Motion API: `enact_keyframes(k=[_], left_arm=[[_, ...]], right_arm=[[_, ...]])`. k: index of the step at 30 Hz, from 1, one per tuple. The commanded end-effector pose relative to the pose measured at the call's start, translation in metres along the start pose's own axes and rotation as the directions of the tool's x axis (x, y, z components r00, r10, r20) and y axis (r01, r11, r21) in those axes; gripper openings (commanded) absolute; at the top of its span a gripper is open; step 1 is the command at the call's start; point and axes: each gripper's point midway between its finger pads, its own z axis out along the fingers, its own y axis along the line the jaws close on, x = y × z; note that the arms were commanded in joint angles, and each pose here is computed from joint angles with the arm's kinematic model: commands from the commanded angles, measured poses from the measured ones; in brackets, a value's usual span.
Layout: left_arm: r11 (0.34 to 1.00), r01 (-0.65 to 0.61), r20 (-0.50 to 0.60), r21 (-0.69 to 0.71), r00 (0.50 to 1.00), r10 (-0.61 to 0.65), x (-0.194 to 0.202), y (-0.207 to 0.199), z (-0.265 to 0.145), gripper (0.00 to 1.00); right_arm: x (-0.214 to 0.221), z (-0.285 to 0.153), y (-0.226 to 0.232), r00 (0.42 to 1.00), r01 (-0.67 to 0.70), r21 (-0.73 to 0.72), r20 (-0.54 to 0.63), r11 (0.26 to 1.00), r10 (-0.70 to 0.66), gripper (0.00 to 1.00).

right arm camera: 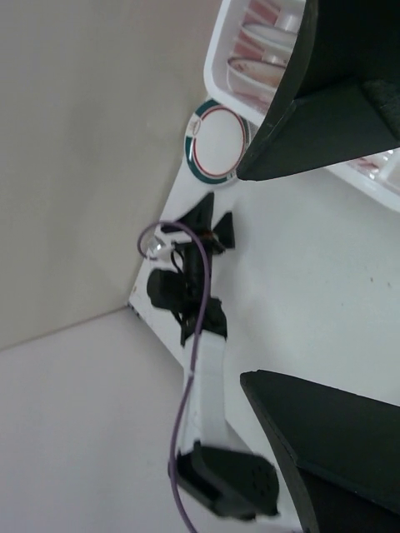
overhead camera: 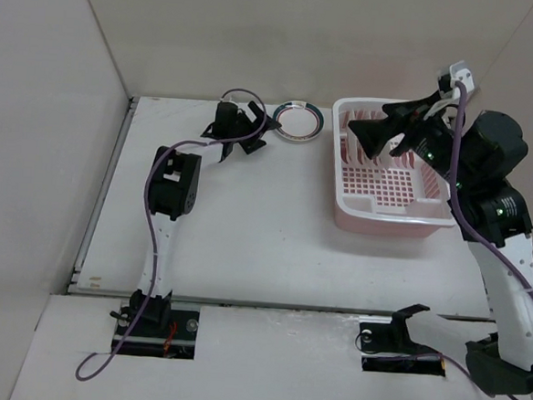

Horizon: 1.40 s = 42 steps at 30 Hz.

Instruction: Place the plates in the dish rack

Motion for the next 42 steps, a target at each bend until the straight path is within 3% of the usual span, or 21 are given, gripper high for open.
enact_keyframes(k=[1,3,5,10,20,25,29,34,40,41,42], left_arm=[[0.995,0.066,0.089,0.079,0.993,-0.073,-0.029,-0.029,0.017,0.99],[0.994,0.105,0.076,0.042,0.991,-0.108,-0.022,-0.011,0.034,0.97],[0.993,0.101,0.1,0.062,0.989,-0.107,-0.028,-0.025,0.042,0.97],[0.984,0.18,0.127,0.017,0.975,-0.181,-0.028,-0.008,0.058,0.93],[0.975,0.221,0.154,-0.013,0.964,-0.216,-0.024,-0.006,0.082,0.76],[0.969,0.244,0.17,-0.027,0.957,-0.236,-0.027,-0.002,0.085,0.6],[0.961,0.262,0.174,-0.091,0.954,-0.244,-0.014,0.019,0.087,0.37],[0.953,0.288,0.174,-0.096,0.947,-0.269,-0.013,0.02,0.087,0.01],[0.954,0.28,0.156,-0.105,0.952,-0.262,-0.005,0.021,0.076,0.0],[0.962,0.256,0.174,-0.095,0.956,-0.237,-0.013,0.0,0.06,0.0],[0.96,0.231,0.167,-0.16,0.965,-0.204,0.002,0.017,0.052,0.0]], right_arm=[[-0.002,-0.006,0.013,0.999,-0.025,0.018,0.021,1.0,0.024,1.0],[-0.004,-0.011,0.02,0.999,-0.029,0.022,0.023,0.999,0.028,1.0],[-0.009,-0.014,0.023,0.999,-0.029,0.026,0.027,0.999,0.029,1.0],[-0.02,-0.019,0.032,0.999,-0.027,0.002,0.046,1.0,0.027,1.0],[-0.026,-0.019,0.055,0.998,-0.038,-0.07,0.053,0.997,0.042,1.0],[-0.031,-0.019,0.057,0.997,-0.034,-0.083,0.069,0.996,0.04,1.0],[-0.033,-0.019,0.058,0.996,-0.033,-0.084,0.078,0.996,0.039,1.0],[-0.033,-0.016,0.068,0.996,-0.035,-0.142,0.075,0.989,0.046,1.0],[0.007,0.009,0.06,0.998,-0.056,-0.132,-0.017,0.99,0.054,1.0],[0.012,0.013,0.061,0.999,-0.046,-0.142,-0.032,0.989,0.042,1.0],[0.022,0.018,0.059,0.997,-0.054,-0.135,-0.066,0.989,0.045,1.0]])
